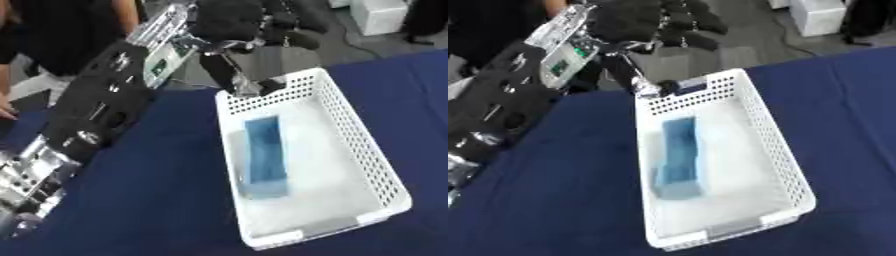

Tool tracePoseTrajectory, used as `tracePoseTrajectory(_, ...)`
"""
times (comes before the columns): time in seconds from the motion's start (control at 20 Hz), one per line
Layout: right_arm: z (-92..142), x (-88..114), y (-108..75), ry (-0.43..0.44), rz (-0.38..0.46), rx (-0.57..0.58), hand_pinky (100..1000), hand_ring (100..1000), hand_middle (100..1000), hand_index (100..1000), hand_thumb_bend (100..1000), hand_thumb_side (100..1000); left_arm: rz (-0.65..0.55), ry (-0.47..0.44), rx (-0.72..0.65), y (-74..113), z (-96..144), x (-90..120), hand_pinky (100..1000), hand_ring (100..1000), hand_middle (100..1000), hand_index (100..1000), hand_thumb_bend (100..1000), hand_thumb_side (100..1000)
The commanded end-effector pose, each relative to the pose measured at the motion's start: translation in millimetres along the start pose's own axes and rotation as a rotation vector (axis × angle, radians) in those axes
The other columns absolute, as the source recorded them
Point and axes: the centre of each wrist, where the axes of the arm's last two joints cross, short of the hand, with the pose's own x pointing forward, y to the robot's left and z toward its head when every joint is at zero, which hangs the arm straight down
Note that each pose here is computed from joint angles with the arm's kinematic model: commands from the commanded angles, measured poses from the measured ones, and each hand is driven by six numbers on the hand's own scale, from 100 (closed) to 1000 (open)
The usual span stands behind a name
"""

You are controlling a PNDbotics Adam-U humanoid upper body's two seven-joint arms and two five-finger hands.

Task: Pick up objects on the table and place them in the box.

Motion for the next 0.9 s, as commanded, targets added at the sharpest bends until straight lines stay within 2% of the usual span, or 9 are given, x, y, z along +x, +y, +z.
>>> tracePoseTrajectory(0.05, -4, 7, 0.4, 0.025, 0.024, 0.028, 747, 754, 795, 846, 100, 888, -0.134, 0.05, 0.109, 46.4, 24, -22, 1000, 1000, 1000, 1000, 100, 506)
tracePoseTrajectory(0.2, -2, 8, 0.6, 0.03, 0.031, 0.029, 748, 755, 795, 847, 100, 887, -0.201, 0.096, 0.244, 60.1, 42, -34, 1000, 1000, 1000, 1000, 100, 328)
tracePoseTrajectory(0.25, -2, 8, 0.6, 0.03, 0.032, 0.031, 749, 755, 795, 847, 100, 887, -0.204, 0.11, 0.3, 59.0, 48, -36, 787, 843, 819, 854, 306, 100)
tracePoseTrajectory(0.35, -2, 8, 0.6, 0.029, 0.033, 0.035, 750, 755, 795, 848, 100, 885, -0.144, 0.169, 0.426, 41.6, 63, -38, 100, 276, 365, 471, 387, 100)
tracePoseTrajectory(0.4, -3, 8, 0.5, 0.029, 0.034, 0.039, 751, 756, 796, 848, 100, 885, -0.066, 0.22, 0.505, 24.9, 72, -37, 100, 198, 274, 391, 366, 100)
tracePoseTrajectory(0.45, -3, 8, 0.5, 0.029, 0.036, 0.043, 753, 757, 796, 851, 100, 883, 0.003, 0.262, 0.572, 14.0, 79, -35, 100, 100, 100, 145, 186, 100)
tracePoseTrajectory(0.5, -3, 8, 0.4, 0.031, 0.038, 0.047, 754, 757, 796, 852, 100, 882, 0.074, 0.303, 0.638, 7.2, 87, -32, 100, 100, 100, 101, 133, 147)
tracePoseTrajectory(0.75, 0, 9, 0.7, 0.045, 0.06, 0.065, 769, 761, 800, 868, 100, 868, 0.301, 0.359, 0.614, 17.0, 125, -9, 100, 100, 100, 100, 100, 316)
tracePoseTrajectory(0.9, 4, 10, 1.2, 0.056, 0.084, 0.075, 777, 764, 802, 878, 100, 862, 0.385, 0.449, 0.531, 28.3, 164, 11, 100, 100, 100, 196, 100, 558)
